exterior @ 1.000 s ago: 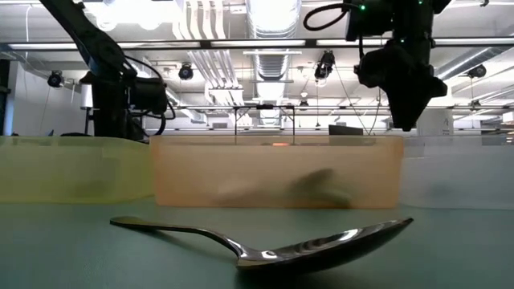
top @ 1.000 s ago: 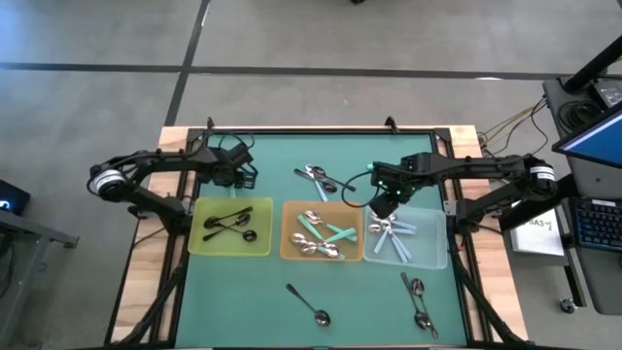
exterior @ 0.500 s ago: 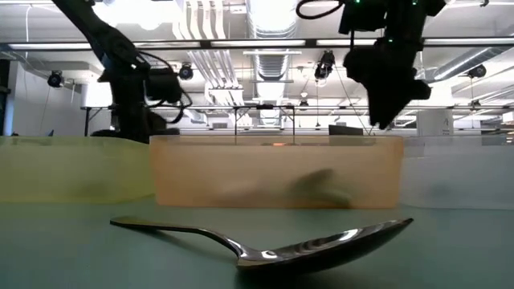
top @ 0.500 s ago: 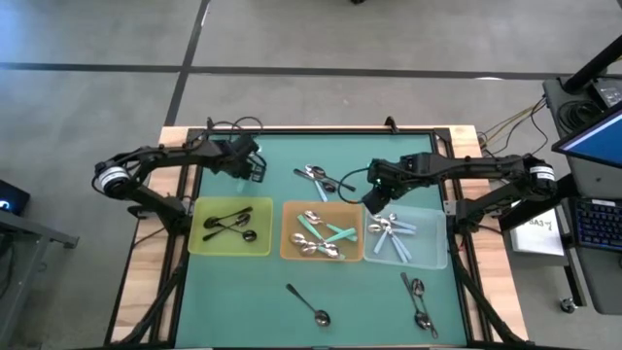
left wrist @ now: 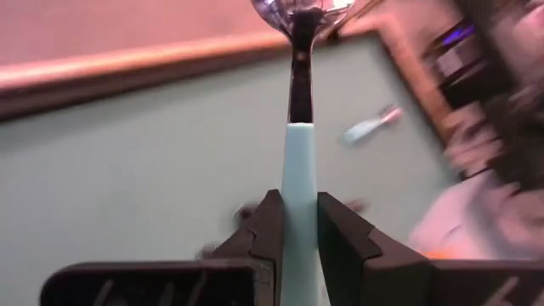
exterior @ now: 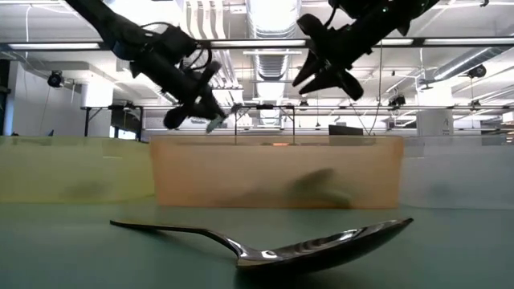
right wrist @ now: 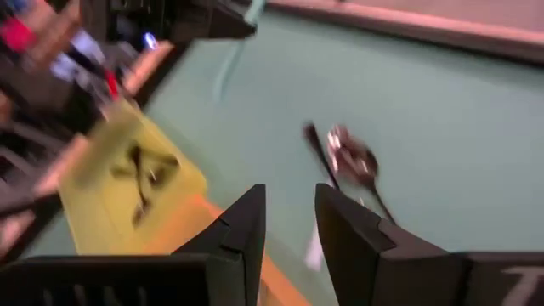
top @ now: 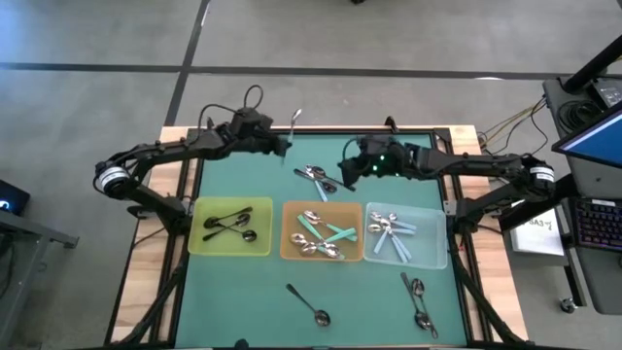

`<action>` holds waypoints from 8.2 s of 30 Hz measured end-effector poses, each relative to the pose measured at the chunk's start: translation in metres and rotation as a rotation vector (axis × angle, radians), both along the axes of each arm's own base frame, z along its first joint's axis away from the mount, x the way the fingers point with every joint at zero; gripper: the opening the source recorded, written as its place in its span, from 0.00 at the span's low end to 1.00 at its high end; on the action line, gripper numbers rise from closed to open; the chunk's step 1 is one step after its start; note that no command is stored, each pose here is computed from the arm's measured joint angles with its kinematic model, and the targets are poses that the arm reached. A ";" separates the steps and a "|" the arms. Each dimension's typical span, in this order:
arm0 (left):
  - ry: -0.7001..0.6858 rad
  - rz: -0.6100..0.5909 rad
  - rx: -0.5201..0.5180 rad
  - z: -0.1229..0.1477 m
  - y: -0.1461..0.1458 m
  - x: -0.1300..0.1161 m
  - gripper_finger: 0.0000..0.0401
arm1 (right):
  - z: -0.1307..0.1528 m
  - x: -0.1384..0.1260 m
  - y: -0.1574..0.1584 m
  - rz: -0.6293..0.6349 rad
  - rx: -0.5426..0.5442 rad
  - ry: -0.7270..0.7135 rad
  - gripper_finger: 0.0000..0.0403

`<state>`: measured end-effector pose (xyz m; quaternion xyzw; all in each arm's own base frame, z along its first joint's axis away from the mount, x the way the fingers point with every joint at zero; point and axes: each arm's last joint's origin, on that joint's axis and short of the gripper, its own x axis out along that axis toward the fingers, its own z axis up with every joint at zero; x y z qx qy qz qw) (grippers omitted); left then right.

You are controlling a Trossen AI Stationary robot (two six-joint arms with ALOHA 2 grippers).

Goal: Sort silverware by color (type)
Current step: Put the green spoon into the orange bin

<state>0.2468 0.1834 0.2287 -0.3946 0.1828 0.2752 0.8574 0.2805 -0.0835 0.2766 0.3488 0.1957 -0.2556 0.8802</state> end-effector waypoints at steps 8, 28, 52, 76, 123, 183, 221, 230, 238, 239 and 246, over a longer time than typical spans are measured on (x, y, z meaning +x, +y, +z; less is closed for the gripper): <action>-0.250 0.040 -0.002 0.020 -0.001 0.013 0.08 | 0.005 0.004 -0.016 -0.062 -0.013 -0.127 0.35; -0.357 0.001 -0.084 0.014 -0.008 0.059 0.08 | -0.018 0.066 -0.037 -0.064 0.007 -0.158 0.44; -0.351 -0.084 -0.082 0.011 -0.015 0.065 0.11 | -0.023 0.081 -0.045 -0.023 -0.041 -0.003 0.10; -0.322 -0.318 -0.077 0.009 -0.021 0.065 0.31 | 0.013 -0.013 0.060 0.272 0.208 0.485 0.10; -0.322 -0.448 -0.138 0.008 -0.022 0.061 0.31 | -0.038 -0.027 0.031 0.235 0.279 0.409 0.34; -0.277 -0.281 -0.004 0.007 -0.007 0.055 0.31 | -0.145 -0.053 -0.138 0.233 0.238 0.965 0.11; -0.317 -0.195 0.549 0.031 -0.004 0.062 0.31 | 0.031 0.040 -0.097 0.165 -0.506 -0.214 0.11; -0.327 -0.206 0.551 0.035 -0.005 0.064 0.31 | 0.032 0.047 -0.088 0.198 -0.545 -0.231 0.11; -0.323 -0.210 0.549 0.035 -0.005 0.065 0.23 | 0.033 0.051 -0.081 0.214 -0.550 -0.241 0.11; -0.320 -0.215 0.551 0.035 -0.005 0.065 0.19 | 0.033 0.051 -0.081 0.214 -0.554 -0.240 0.11; -0.335 -0.267 0.521 0.035 -0.006 0.065 0.07 | 0.032 0.052 -0.079 0.206 -0.519 -0.249 0.12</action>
